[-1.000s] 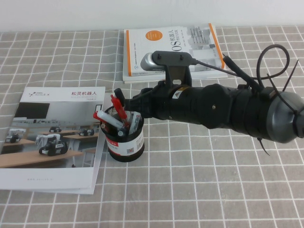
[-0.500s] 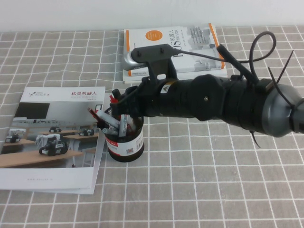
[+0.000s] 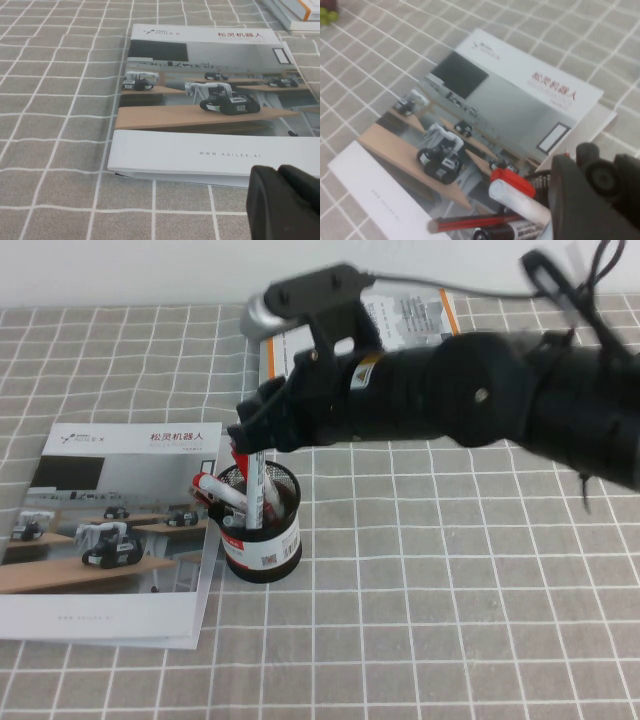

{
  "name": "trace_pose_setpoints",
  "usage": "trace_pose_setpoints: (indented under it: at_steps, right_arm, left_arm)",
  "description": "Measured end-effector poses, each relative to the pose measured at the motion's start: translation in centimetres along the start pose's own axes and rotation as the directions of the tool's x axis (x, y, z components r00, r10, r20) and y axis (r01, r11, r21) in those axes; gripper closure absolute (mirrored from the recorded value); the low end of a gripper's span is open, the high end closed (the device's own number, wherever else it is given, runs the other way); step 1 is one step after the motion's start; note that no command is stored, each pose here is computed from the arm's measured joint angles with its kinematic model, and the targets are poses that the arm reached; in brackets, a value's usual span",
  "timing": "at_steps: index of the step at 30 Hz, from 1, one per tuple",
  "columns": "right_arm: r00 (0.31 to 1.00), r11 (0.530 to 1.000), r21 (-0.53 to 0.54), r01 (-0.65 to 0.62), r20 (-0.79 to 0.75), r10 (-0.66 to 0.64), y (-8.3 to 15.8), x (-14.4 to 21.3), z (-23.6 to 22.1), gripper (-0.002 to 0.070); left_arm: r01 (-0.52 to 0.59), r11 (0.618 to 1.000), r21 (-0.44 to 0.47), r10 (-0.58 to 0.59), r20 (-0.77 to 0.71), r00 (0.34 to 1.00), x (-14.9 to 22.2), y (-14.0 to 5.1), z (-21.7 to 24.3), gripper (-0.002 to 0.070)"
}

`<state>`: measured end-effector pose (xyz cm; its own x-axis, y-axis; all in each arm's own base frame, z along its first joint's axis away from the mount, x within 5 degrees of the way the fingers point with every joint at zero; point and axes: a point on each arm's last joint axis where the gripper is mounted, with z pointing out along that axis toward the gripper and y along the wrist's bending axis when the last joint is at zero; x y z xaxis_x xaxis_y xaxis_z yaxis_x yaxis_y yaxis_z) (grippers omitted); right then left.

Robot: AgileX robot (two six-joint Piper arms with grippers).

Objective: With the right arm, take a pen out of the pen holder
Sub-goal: 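Take a marker out of the pen holder and lay it on the table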

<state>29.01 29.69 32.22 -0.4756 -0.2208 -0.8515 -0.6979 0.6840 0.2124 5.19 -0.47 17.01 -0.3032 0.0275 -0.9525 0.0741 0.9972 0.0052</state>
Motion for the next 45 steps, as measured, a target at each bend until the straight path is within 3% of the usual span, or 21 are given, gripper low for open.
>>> trace_pose_setpoints:
  at_steps: [7, 16, 20, 25, 29, 35, 45]
  right_arm:
    - [0.998, 0.999, 0.017, 0.043, -0.043, -0.043, -0.3, -1.9, -3.2, 0.0566]
    - [0.983, 0.981, 0.192, 0.004, -0.18, 0.031, -3.3, -3.7, -6.6, 0.0566]
    - [0.964, 0.949, 0.304, -0.082, -0.219, 0.154, -6.0, -3.5, -7.8, 0.0566]
    - [0.895, 0.871, 0.469, -0.147, -0.311, 0.319, -10.7, -1.9, -8.7, 0.0566]
    - [0.816, 0.82, 0.554, -0.146, -0.401, 0.416, -13.7, 0.0, -8.1, 0.0566]
    - [0.738, 0.785, 0.601, -0.147, -0.462, 0.492, -16.9, 2.6, -5.6, 0.0567]
    - [0.731, 0.789, 0.595, -0.152, -0.469, 0.495, -19.7, 5.1, -1.0, 0.0567]
  left_arm:
    - [0.0, 1.0, 0.0, 0.0, 0.0, 1.0, 0.0, 0.0, 0.0, 0.0678]
    - [0.0, 1.0, 0.0, 0.0, 0.0, 1.0, 0.0, 0.0, 0.0, 0.0678]
    - [0.0, 1.0, 0.0, 0.0, 0.0, 1.0, 0.0, 0.0, 0.0, 0.0678]
    - [0.0, 1.0, 0.0, 0.0, 0.0, 1.0, 0.0, 0.0, 0.0, 0.0678]
    - [0.0, 1.0, 0.0, 0.0, 0.0, 1.0, 0.0, 0.0, 0.0, 0.0678]
    - [0.0, 1.0, 0.0, 0.0, 0.0, 1.0, 0.0, 0.0, 0.0, 0.0678]
    - [0.0, 1.0, 0.0, 0.0, 0.0, 1.0, 0.0, 0.0, 0.0, 0.0678]
